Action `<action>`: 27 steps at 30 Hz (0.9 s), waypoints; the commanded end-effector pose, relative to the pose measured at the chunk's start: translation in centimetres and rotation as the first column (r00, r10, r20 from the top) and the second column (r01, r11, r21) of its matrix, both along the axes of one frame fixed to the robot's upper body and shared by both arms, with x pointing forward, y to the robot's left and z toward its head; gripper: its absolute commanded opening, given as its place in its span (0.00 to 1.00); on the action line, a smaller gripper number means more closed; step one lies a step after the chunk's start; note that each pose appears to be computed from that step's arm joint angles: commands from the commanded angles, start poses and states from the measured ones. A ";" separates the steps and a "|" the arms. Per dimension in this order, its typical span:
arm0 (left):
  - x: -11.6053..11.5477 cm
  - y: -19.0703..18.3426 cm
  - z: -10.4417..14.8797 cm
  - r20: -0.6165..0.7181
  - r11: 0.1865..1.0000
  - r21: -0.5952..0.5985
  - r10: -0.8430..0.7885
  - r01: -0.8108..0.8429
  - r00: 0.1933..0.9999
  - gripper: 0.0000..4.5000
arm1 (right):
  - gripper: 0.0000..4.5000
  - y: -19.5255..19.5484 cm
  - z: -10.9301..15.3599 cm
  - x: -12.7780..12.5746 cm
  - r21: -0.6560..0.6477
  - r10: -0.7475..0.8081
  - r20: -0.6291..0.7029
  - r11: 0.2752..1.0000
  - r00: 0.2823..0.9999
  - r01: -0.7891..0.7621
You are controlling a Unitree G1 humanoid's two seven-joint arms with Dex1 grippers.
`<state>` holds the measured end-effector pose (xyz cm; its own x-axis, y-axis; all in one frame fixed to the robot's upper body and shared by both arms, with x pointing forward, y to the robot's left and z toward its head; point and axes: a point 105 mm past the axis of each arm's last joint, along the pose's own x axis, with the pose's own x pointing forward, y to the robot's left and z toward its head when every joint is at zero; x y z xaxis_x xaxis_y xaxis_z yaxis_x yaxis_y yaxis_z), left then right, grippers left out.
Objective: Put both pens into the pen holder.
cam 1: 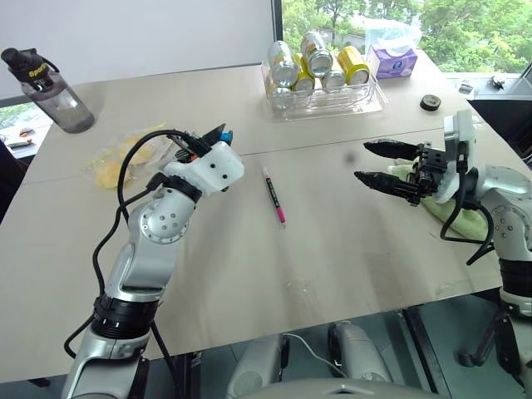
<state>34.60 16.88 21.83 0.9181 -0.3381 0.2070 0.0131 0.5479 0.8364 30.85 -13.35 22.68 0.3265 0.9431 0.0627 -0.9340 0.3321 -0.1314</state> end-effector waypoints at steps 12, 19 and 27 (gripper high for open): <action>1.2 2.3 0.9 0.044 0.998 0.014 0.055 -0.056 0.998 0.56 | 0.85 -0.7 1.3 -0.6 -0.002 -0.023 0.076 1.000 0.997 0.024; 1.3 3.0 0.8 0.045 0.996 0.000 0.089 -0.090 0.995 0.99 | 0.85 -0.6 1.3 -0.5 -0.004 -0.025 0.078 1.000 0.997 0.025; 1.3 1.7 0.0 -0.011 0.998 -0.060 0.009 -0.010 1.000 0.99 | 0.85 -0.5 1.2 -0.4 -0.009 -0.022 0.077 1.000 0.997 0.022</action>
<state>36.14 19.01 21.05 0.9376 -0.2905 0.1909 0.0095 0.5704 0.8213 30.80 -13.89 22.60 0.3505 0.9349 0.0565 -0.9228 0.3550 -0.1497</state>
